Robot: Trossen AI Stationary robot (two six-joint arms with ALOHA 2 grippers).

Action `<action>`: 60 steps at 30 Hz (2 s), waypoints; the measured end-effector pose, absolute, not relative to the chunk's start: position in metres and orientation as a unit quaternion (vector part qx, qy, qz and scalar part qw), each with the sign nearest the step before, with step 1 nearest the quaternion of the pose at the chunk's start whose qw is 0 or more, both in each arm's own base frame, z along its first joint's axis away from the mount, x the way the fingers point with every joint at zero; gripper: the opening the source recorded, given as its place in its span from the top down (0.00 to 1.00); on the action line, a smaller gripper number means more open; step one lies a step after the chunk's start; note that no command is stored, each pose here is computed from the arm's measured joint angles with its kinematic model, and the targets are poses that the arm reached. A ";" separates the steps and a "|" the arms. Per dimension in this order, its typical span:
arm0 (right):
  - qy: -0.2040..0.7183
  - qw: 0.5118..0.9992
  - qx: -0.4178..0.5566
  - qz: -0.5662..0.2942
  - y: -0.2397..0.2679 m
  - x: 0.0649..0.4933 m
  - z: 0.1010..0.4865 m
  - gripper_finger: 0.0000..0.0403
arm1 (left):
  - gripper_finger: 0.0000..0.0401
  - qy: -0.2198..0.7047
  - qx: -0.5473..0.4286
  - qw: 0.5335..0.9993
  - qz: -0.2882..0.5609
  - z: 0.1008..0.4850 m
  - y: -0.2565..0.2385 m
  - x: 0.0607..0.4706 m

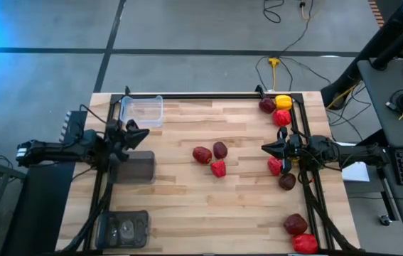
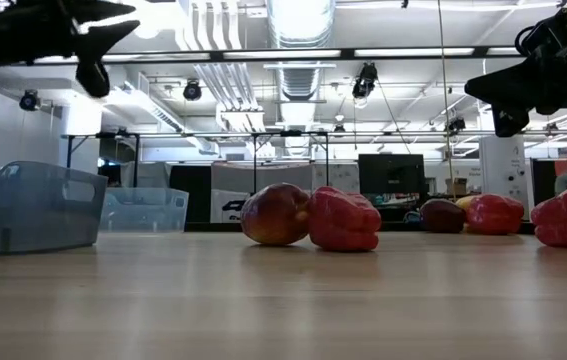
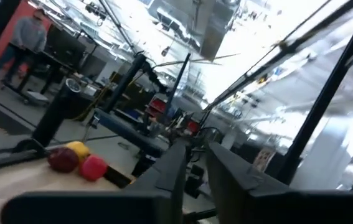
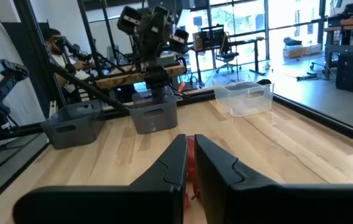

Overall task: Sort produce into baskets
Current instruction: Put the red apple into the top black bin

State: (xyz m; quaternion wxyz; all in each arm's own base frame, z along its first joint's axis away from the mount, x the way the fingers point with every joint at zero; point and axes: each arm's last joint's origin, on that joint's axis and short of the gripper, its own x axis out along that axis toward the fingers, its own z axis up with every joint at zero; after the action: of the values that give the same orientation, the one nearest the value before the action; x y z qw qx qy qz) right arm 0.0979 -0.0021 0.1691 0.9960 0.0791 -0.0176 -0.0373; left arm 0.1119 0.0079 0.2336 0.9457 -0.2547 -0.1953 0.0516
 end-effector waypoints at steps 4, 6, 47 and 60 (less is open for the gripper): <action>-0.018 0.996 0.079 -0.037 -0.002 0.098 0.169 0.94 | 0.72 -0.136 -0.233 0.960 0.071 0.253 0.009 0.129; -0.018 0.996 0.079 -0.037 -0.002 0.098 0.169 0.94 | 0.64 -0.102 -0.228 0.965 0.081 0.260 0.009 0.141; -0.018 0.996 0.079 -0.037 -0.002 0.098 0.169 0.94 | 0.09 0.424 0.099 0.877 -0.205 0.278 -0.006 0.328; -0.017 0.996 0.079 -0.037 -0.002 0.098 0.169 0.94 | 0.09 0.441 0.188 0.869 -0.125 0.236 0.009 0.356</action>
State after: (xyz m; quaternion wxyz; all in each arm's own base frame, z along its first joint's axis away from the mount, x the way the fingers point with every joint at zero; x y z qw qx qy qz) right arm 0.0979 -0.0021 0.1690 0.9960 0.0790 -0.0172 -0.0373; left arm 0.3562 0.0088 0.2360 0.8687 0.1882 0.4409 -0.1247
